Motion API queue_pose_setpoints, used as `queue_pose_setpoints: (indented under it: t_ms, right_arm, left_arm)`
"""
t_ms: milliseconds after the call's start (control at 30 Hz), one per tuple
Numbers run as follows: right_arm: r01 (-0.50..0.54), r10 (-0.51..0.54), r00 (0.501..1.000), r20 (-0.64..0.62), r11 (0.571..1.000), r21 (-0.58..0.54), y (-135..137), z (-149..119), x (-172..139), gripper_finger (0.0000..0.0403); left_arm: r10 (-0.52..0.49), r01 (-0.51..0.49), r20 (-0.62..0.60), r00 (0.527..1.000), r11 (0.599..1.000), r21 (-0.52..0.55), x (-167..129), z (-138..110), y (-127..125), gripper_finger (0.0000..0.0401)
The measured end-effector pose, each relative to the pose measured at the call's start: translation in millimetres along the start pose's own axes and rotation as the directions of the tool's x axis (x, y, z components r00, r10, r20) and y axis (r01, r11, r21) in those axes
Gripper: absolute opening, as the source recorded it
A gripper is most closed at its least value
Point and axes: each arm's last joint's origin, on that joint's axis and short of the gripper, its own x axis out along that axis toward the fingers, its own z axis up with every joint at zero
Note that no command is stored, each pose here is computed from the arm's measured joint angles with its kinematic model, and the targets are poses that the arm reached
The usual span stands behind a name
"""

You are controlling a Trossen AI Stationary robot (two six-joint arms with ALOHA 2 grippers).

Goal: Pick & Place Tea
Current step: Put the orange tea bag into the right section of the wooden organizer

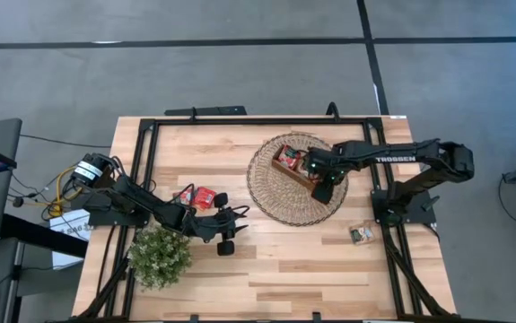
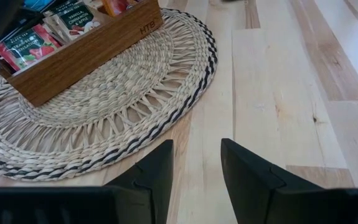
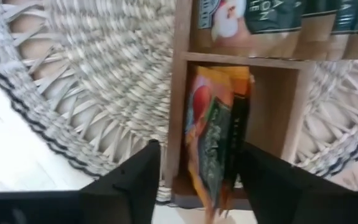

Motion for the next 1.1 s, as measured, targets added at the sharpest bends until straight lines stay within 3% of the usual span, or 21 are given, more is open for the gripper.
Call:
queue_pose_setpoints:
  t_ms: [267,333,600,967,1100]
  right_arm:
    - [0.07,-0.07,0.998,0.007,0.998,0.005,-3,0,0,0.0033]
    - [0.085,-0.085,0.996,0.007,0.996,0.006,-3,-1,0,0.001]
    - [0.299,-0.3,0.954,0.013,0.953,0.039,0,-3,-12,0.0004]
    - [0.301,-0.3,0.953,0.044,0.954,-0.007,14,0,-9,0.0016]
    - [0.302,-0.301,0.952,0.052,0.953,-0.008,15,1,-9,0.0042]
  left_arm:
    - [0.0,0.0,0.0,1.0,1.0,0.0,0,0,0,0.0126]
    - [0.0,0.0,0.0,1.0,1.0,0.0,0,0,0,0.0126]
    - [0.0,0.0,0.0,1.0,1.0,0.0,0,0,0,0.0126]
    - [0.0,0.0,0.002,1.0,1.0,-0.001,0,0,0,0.0126]
    - [0.0,0.0,0.003,1.0,1.0,-0.002,0,0,0,0.0126]
